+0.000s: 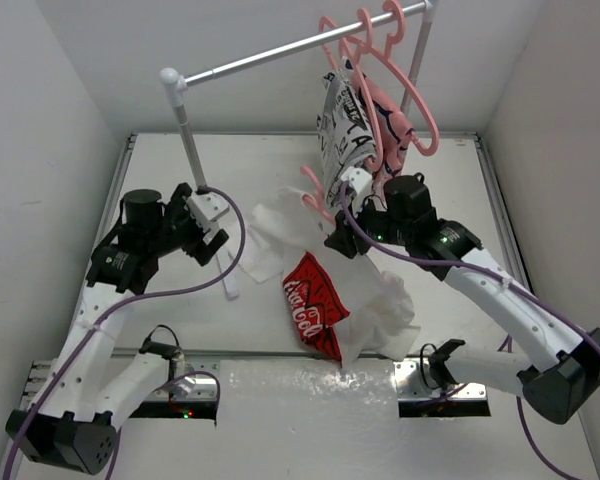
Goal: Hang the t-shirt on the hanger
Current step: Place the hanger at the clothesline.
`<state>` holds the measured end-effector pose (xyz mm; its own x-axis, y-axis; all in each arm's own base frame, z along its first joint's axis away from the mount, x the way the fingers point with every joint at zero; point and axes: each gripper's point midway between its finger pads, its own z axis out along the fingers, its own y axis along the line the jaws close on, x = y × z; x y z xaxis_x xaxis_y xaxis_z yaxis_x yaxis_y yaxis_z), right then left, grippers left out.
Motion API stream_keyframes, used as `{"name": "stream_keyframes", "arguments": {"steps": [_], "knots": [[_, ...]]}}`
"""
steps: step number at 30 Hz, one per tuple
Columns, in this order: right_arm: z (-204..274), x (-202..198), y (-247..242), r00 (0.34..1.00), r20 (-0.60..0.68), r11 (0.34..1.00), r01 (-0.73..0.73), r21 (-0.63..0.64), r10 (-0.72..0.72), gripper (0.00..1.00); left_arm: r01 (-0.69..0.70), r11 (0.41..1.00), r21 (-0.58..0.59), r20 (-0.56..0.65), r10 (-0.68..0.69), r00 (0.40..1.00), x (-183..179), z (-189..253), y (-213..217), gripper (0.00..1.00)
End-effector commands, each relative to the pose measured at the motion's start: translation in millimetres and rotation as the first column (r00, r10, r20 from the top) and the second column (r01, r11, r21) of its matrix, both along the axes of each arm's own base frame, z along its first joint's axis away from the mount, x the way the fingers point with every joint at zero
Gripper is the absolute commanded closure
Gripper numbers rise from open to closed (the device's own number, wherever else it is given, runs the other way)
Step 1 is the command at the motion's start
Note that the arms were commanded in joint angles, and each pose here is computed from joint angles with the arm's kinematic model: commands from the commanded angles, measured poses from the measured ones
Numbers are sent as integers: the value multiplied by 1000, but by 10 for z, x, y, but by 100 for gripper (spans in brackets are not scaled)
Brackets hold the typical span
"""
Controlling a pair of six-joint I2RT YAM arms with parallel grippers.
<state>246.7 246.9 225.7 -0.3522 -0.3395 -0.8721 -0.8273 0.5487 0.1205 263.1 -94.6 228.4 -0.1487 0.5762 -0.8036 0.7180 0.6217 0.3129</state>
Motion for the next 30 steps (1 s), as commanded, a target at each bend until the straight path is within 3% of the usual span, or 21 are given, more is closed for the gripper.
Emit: {"name": "stream_keyframes", "arguments": {"steps": [1, 6, 12, 20, 30], "knots": [[687, 212, -58, 982, 77, 977, 158, 142, -170, 100, -88, 985, -149, 125, 107, 986, 97, 558, -8, 16], [1233, 370, -54, 954, 166, 944, 202, 261, -250, 100, -79, 969, -235, 205, 129, 970, -8, 770, -33, 16], [1295, 466, 60, 954, 160, 929, 192, 317, -252, 100, -39, 966, -254, 238, 102, 966, -141, 725, -70, 17], [2072, 550, 98, 907, 294, 866, 129, 484, -300, 100, -61, 966, -251, 253, 127, 959, -161, 726, -20, 17], [2598, 916, 206, 841, 401, 847, 117, 518, -362, 100, -69, 966, -249, 254, 133, 958, -150, 678, -8, 17]]}}
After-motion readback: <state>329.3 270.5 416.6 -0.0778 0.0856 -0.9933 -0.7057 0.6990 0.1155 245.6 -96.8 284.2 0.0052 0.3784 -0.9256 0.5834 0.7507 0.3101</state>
